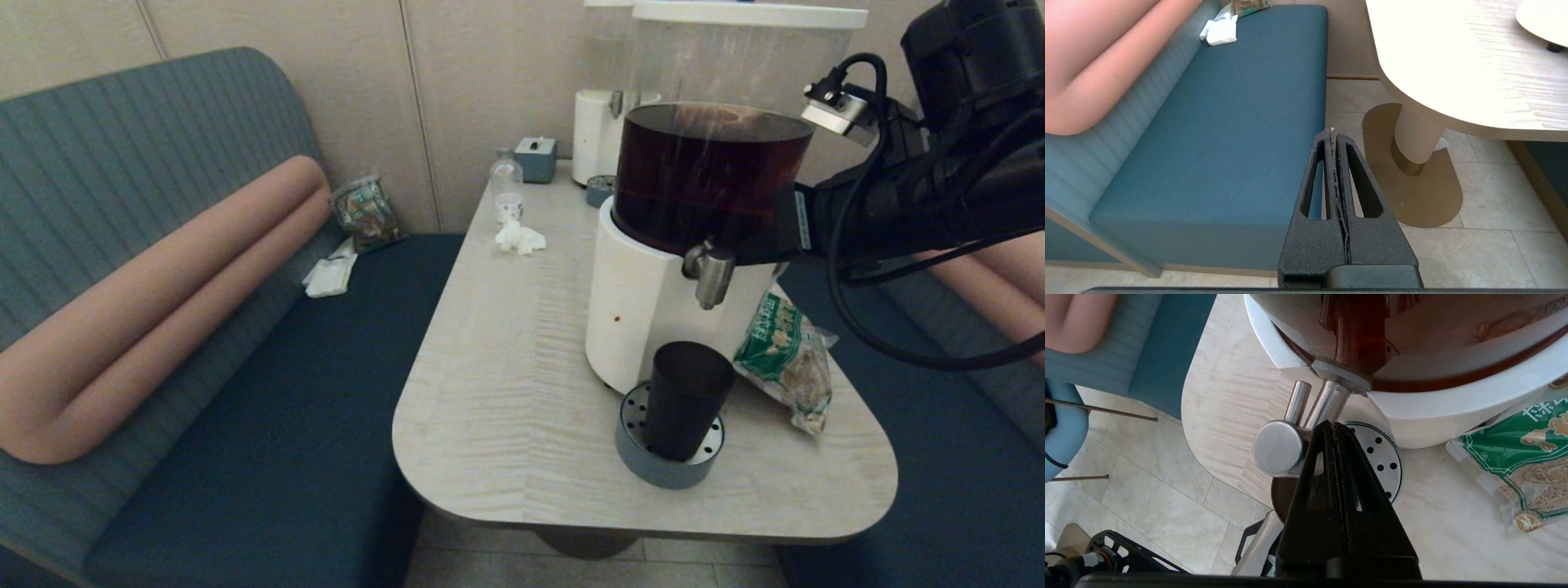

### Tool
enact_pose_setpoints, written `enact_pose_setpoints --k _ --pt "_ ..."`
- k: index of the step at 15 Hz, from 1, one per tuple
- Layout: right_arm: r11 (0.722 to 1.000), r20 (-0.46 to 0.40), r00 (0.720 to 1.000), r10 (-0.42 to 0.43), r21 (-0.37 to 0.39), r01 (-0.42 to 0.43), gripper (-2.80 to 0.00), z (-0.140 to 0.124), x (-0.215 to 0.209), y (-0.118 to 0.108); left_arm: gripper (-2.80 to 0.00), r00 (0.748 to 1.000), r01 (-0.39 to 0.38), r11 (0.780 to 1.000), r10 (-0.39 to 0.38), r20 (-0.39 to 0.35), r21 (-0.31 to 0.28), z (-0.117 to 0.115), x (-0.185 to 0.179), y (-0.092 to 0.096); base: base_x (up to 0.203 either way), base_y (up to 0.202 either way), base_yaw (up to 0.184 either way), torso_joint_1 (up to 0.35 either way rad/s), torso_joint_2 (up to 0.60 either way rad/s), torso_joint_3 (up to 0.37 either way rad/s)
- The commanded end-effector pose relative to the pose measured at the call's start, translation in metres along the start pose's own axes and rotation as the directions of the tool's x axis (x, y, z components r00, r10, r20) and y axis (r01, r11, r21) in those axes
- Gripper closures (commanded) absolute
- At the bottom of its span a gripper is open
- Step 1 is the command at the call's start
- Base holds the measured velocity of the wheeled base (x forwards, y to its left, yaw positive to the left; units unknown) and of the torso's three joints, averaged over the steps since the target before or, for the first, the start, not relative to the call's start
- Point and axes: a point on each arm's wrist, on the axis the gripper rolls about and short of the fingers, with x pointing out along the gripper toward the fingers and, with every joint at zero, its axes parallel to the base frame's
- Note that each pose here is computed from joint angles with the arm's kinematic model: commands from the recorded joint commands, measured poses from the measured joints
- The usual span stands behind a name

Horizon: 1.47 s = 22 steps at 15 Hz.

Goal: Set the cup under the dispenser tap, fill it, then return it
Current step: Turn on the faucet

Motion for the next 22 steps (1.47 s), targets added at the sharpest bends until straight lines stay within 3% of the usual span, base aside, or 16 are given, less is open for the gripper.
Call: enact_pose_setpoints --k 1,16,22 --pt "1.000 0.008 1.000 0.012 -0.008 -0.012 0.00 0.001 0.001 0.003 0.00 1.000 0.001 1.000 -0.001 -0.001 0.000 0.000 0.000 0.000 0.000 0.000 0.000 0.000 0.00 0.000" --pt "0.995 0.028 0.998 0.060 -0.078 -0.058 0.00 0.003 0.009 0.012 0.00 1.000 0.001 1.000 -0.001 -0.001 0.000 0.000 0.000 0.000 0.000 0.000 0.000 0.000 0.00 0.000" --pt "0.981 -0.004 0.987 0.163 -0.103 -0.162 0.00 0.001 0.006 0.015 0.00 1.000 0.001 1.000 -0.001 -0.001 0.000 0.000 0.000 0.000 0.000 0.000 0.000 0.000 0.00 0.000"
